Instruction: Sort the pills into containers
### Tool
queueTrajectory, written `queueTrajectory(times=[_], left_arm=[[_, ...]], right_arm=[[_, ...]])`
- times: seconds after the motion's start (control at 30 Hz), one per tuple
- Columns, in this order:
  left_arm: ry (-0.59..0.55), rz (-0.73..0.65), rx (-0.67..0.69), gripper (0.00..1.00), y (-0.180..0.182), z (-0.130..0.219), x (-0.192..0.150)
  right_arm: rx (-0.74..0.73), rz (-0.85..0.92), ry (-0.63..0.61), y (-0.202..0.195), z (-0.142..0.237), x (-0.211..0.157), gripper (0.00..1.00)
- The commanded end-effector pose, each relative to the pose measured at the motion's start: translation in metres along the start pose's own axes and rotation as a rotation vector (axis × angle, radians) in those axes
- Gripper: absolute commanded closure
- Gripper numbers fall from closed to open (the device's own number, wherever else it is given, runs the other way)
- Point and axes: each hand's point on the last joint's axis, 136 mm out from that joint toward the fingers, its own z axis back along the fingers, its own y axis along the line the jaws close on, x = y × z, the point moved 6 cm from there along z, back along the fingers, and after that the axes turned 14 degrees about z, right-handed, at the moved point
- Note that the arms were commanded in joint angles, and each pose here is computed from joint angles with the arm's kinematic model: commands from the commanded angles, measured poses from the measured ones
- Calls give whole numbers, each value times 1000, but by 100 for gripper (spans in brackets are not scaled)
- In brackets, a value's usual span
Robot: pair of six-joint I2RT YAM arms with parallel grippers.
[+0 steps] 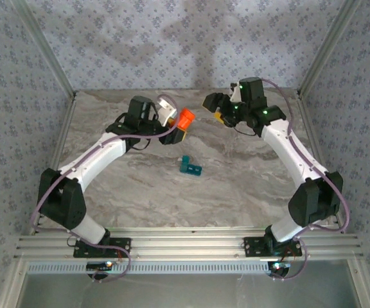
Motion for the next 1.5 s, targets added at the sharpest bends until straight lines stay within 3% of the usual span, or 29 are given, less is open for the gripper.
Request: queueTrajectory(times=[0.0, 0.63, 1.0, 1.27, 1.47], left_arm=[[2, -45, -35, 100, -11, 2, 10], [13, -41, -33, 100, -12, -5, 12], [10, -34, -28, 100, -11, -7, 13], [2, -32, -23, 100, -10, -6, 14], [-23, -9, -47, 100, -10, -2, 20]], right_arm=[[14, 14, -9, 10, -6, 7, 25], [84, 41, 83, 33, -40, -9, 25], [103, 43, 113, 37, -42, -20, 33], [117, 55, 121, 38, -42, -26, 52], [187, 165, 118, 34, -45, -27, 58]])
